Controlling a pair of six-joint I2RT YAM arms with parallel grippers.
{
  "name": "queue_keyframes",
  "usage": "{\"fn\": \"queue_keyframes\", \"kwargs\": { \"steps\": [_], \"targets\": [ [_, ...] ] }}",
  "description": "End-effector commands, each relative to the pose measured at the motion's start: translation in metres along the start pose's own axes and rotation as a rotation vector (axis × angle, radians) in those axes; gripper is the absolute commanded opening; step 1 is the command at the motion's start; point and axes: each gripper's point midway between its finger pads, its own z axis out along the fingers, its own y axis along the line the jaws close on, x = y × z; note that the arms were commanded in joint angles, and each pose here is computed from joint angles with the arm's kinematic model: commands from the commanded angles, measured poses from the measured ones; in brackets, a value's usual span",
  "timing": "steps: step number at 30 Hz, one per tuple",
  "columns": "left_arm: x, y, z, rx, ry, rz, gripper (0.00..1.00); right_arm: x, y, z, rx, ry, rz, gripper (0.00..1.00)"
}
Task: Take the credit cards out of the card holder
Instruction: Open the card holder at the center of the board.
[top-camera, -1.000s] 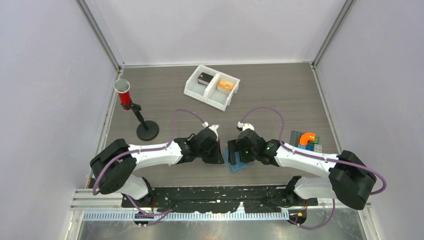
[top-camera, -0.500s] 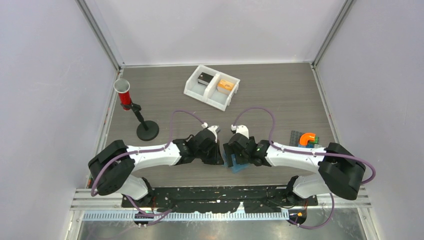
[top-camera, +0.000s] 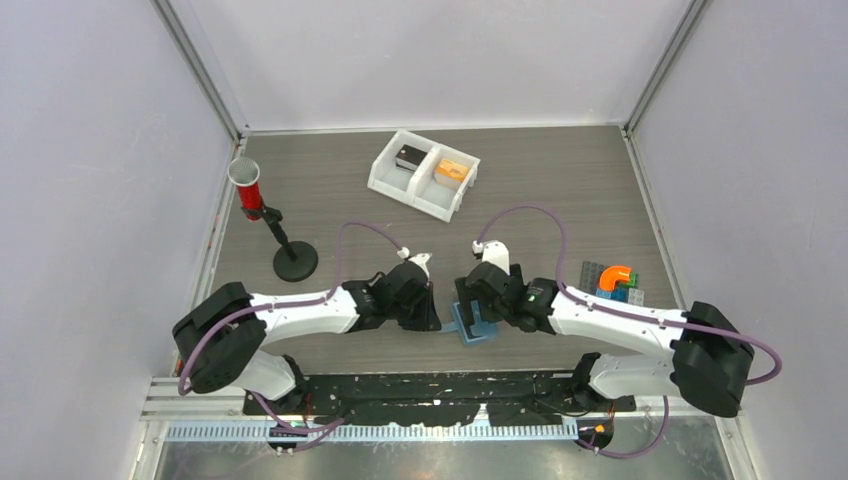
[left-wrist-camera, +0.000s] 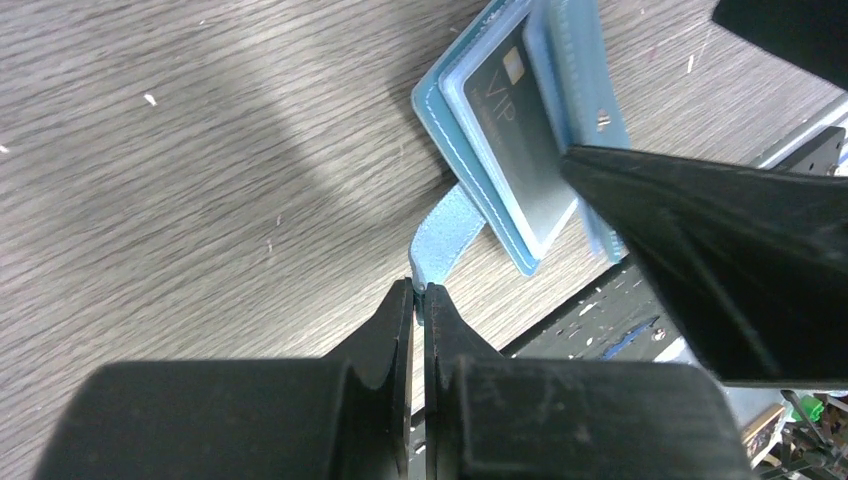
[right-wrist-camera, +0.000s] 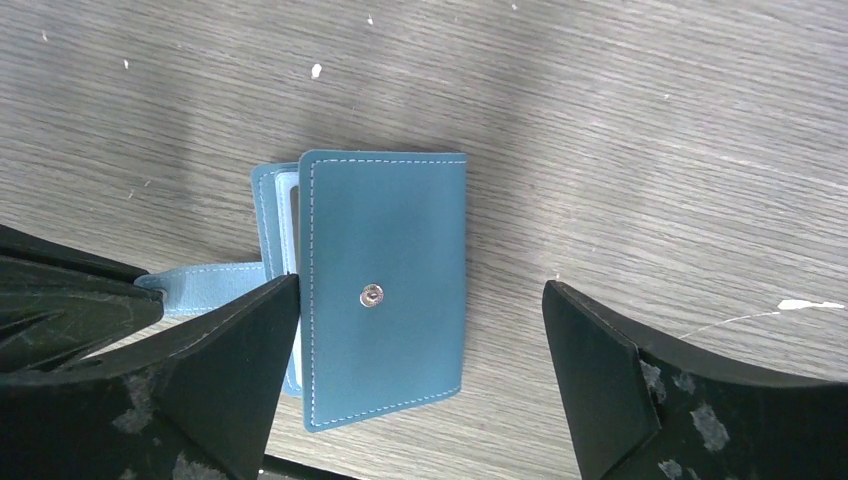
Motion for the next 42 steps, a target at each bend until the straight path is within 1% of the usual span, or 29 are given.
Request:
{"fn": "queue_keyframes", "kwargs": {
  "steps": [1, 5, 6, 10, 14, 19, 21, 24, 26, 32, 39, 42],
  "targets": [
    [0.001, 0.013, -0.009, -0.047, -0.018, 0.001, 0.0, -0.018, -0.015, -0.014, 0.062, -0.067, -0.01, 0.97],
    [0.003, 0.021, -0.014, -0.079, -0.026, 0.006, 0.0, -0.018, -0.024, -0.017, 0.074, -0.071, 0.001, 0.95],
    [0.0, 0.027, -0.015, -0.108, -0.044, 0.009, 0.0, -0.018, -0.026, -0.018, 0.078, -0.07, 0.004, 0.95],
    [0.0, 0.039, -0.021, -0.168, -0.05, 0.026, 0.0, -0.017, -0.04, -0.019, 0.093, -0.066, 0.031, 0.93],
    [0.001, 0.048, -0.024, -0.206, -0.051, 0.036, 0.0, -0.017, -0.05, -0.018, 0.085, -0.067, 0.069, 0.91],
    [0.001, 0.05, -0.025, -0.222, -0.049, 0.044, 0.0, -0.013, -0.052, -0.012, 0.059, -0.041, 0.08, 0.86],
    [0.0, 0.049, -0.024, -0.226, -0.043, 0.049, 0.0, -0.015, -0.05, -0.011, 0.049, -0.039, 0.079, 0.83],
    [-0.002, 0.047, -0.024, -0.229, -0.038, 0.055, 0.0, -0.019, -0.046, -0.012, 0.027, -0.042, 0.083, 0.76],
    [-0.004, 0.045, -0.024, -0.227, -0.039, 0.057, 0.0, -0.023, -0.044, -0.014, 0.012, -0.041, 0.086, 0.73],
    [-0.007, 0.036, -0.026, -0.198, -0.042, 0.053, 0.0, -0.037, -0.032, -0.036, -0.057, -0.049, 0.102, 0.64],
    [-0.009, 0.021, -0.028, -0.127, -0.044, 0.051, 0.0, -0.06, 0.002, -0.067, -0.25, -0.109, 0.137, 0.55],
    [-0.009, 0.02, -0.029, -0.127, -0.044, 0.048, 0.0, -0.064, 0.019, -0.072, -0.317, -0.128, 0.14, 0.54]
  ]
}}
